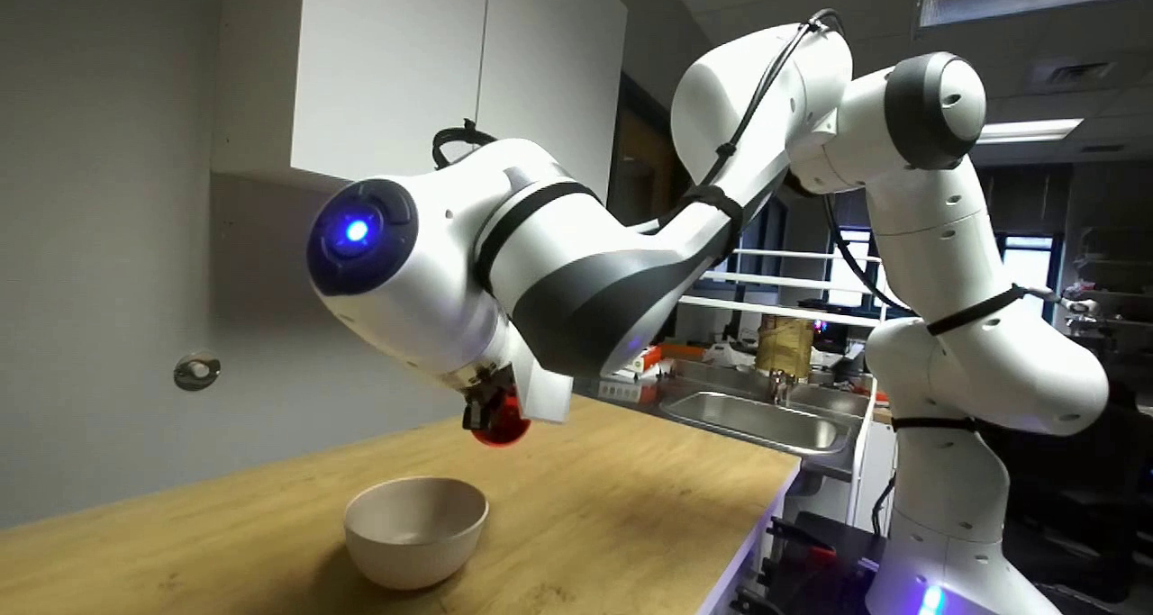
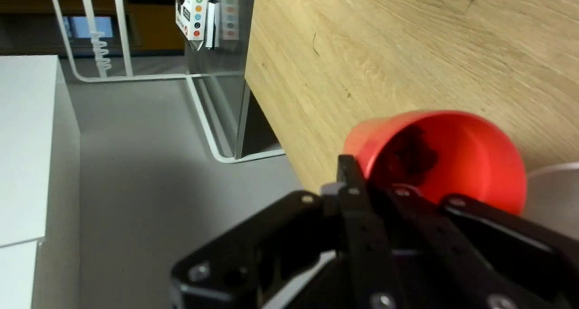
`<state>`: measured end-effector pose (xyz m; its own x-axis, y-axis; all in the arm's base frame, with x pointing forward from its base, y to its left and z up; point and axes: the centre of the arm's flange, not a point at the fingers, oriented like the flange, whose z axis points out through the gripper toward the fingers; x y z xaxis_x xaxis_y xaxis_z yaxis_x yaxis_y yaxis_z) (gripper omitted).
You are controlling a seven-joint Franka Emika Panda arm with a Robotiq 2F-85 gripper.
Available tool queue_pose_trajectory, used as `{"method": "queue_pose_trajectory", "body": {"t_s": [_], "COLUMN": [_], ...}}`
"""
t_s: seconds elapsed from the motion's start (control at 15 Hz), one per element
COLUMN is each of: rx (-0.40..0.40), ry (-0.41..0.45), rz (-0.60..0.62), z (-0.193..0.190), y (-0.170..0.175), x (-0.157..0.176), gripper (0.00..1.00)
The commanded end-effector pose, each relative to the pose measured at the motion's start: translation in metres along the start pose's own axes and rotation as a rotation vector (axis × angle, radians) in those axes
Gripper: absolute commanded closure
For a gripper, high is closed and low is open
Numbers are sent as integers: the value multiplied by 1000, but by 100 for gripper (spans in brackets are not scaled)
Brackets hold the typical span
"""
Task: Pour the things in the cup into the bowl
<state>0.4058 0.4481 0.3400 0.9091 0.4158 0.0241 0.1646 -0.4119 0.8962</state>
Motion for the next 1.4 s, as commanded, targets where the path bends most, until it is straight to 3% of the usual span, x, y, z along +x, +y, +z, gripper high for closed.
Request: {"method": "queue_pose_trajectory", "body": {"t_s": [0.0,0.47,1.33], "rx": [-91,-232,-453], "ry": [62,193,415], "rz": [-12,-103,-23], "z": [-23,-39,-43], "y": [-24,-90,-103], "x": [-7,-28,-22], "gripper": [98,98,98]}}
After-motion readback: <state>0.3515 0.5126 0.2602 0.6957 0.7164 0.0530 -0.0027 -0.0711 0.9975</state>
